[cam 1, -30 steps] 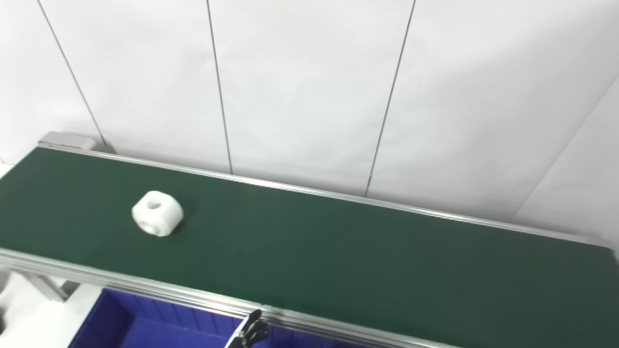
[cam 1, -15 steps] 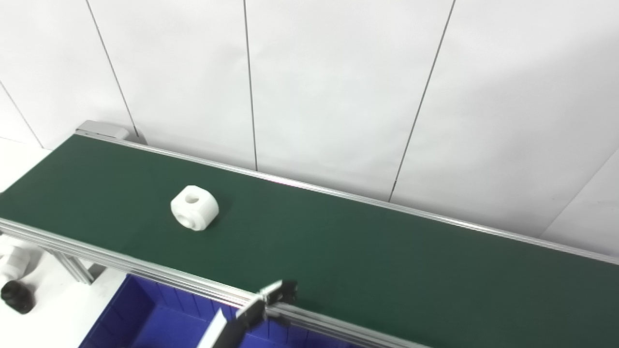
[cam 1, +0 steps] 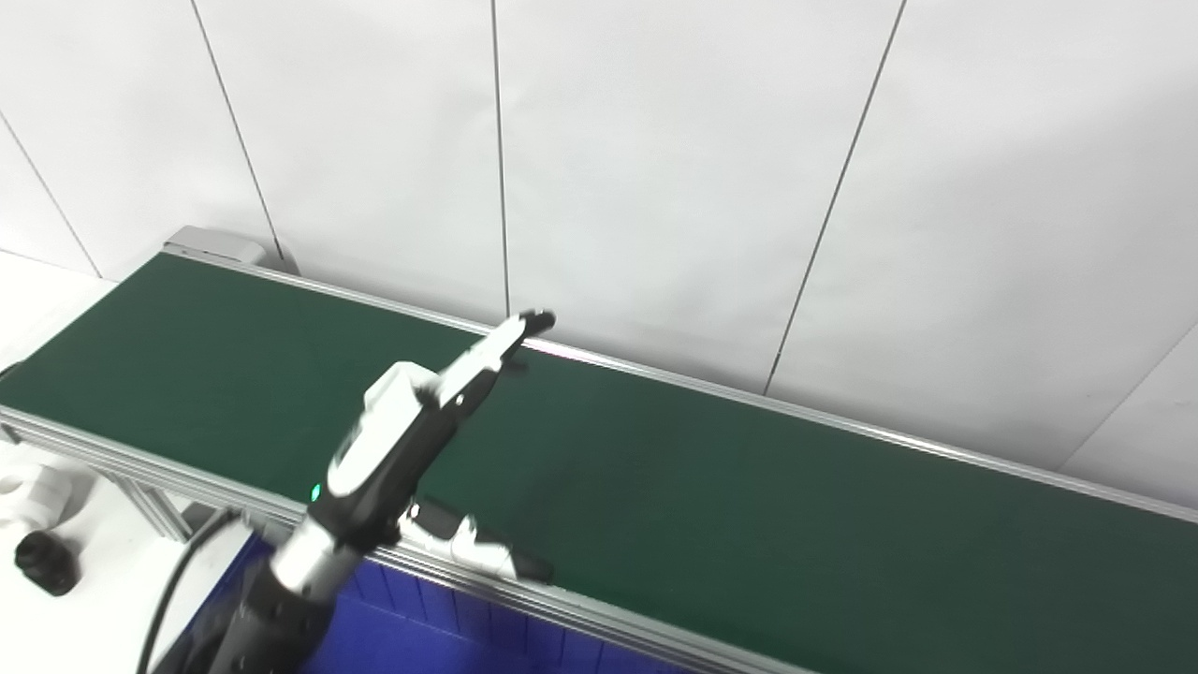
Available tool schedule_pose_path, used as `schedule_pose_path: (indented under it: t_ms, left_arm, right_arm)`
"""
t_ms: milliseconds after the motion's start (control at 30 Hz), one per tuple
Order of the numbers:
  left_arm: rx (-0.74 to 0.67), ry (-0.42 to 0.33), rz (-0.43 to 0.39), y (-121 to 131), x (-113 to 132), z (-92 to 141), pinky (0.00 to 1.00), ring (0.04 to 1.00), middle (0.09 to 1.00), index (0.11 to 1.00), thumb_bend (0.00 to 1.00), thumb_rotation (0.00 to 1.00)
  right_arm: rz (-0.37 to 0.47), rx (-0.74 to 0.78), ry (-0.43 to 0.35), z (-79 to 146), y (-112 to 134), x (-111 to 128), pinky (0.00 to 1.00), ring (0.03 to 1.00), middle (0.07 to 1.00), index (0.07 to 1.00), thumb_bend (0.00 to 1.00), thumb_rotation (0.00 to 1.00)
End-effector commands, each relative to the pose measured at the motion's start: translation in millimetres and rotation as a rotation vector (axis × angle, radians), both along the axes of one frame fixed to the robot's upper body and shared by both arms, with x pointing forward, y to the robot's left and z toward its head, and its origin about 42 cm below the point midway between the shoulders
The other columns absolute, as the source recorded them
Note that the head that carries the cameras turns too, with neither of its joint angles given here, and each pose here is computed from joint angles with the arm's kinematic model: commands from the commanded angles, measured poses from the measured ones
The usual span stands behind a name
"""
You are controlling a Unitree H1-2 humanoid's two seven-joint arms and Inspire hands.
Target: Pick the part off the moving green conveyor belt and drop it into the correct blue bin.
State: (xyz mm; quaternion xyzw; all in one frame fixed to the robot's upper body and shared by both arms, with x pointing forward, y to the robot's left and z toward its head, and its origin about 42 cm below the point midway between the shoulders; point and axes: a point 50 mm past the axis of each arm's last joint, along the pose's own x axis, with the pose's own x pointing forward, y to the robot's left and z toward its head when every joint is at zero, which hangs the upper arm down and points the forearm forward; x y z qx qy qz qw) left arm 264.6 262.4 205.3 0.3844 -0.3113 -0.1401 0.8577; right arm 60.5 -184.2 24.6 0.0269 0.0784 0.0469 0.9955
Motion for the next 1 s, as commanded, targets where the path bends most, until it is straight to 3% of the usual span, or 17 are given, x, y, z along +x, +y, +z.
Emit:
schedule_pose_path:
  t_ms: [0, 100, 233, 333, 600, 967]
  left_arm:
    - [0.118, -0.069, 0.024, 16.5, 27.7, 21.1, 0.8, 0.94, 0.98, 0.969, 0.94, 0.44]
    - [0.24, -0.097, 0.043, 29.3, 59.2, 30.3, 0.85, 0.944, 0.974, 0.955, 0.96, 0.41]
    - [0.409, -0.088, 0.059, 40.7, 95.7, 35.2, 0.83, 0.915, 0.946, 0.919, 0.99, 0.34]
    - [0.508, -0.063, 0.072, 46.0, 115.3, 34.5, 0.82, 0.901, 0.924, 0.895, 1.0, 0.29]
    - [0.662, -0.015, 0.108, 58.1, 151.7, 20.2, 0.8, 0.878, 0.9, 0.878, 1.0, 0.28]
    - [0.81, 0.232, 0.042, 49.5, 175.9, -12.5, 0.84, 0.884, 0.905, 0.881, 1.0, 0.26]
  right_arm:
    - [0.007, 0.01, -0.08, 9.2, 2.0, 4.4, 1.0, 1.0, 1.0, 1.0, 0.9, 0.89]
    - [0.005, 0.003, -0.081, 9.3, 2.9, 4.3, 1.0, 1.0, 1.0, 1.0, 0.9, 0.89]
    - [0.004, 0.002, -0.082, 9.8, 3.5, 4.1, 1.0, 1.0, 1.0, 1.0, 0.91, 0.89]
    - [0.002, 0.0, -0.084, 10.3, 4.5, 4.3, 1.0, 1.0, 1.0, 1.0, 0.91, 0.89]
    - [-0.006, -0.002, -0.085, 10.8, 5.8, 4.0, 1.0, 0.994, 1.0, 1.0, 0.89, 0.87]
    - [-0.004, -0.007, -0.089, 12.4, 7.5, 3.1, 1.0, 0.974, 1.0, 1.0, 0.88, 0.88]
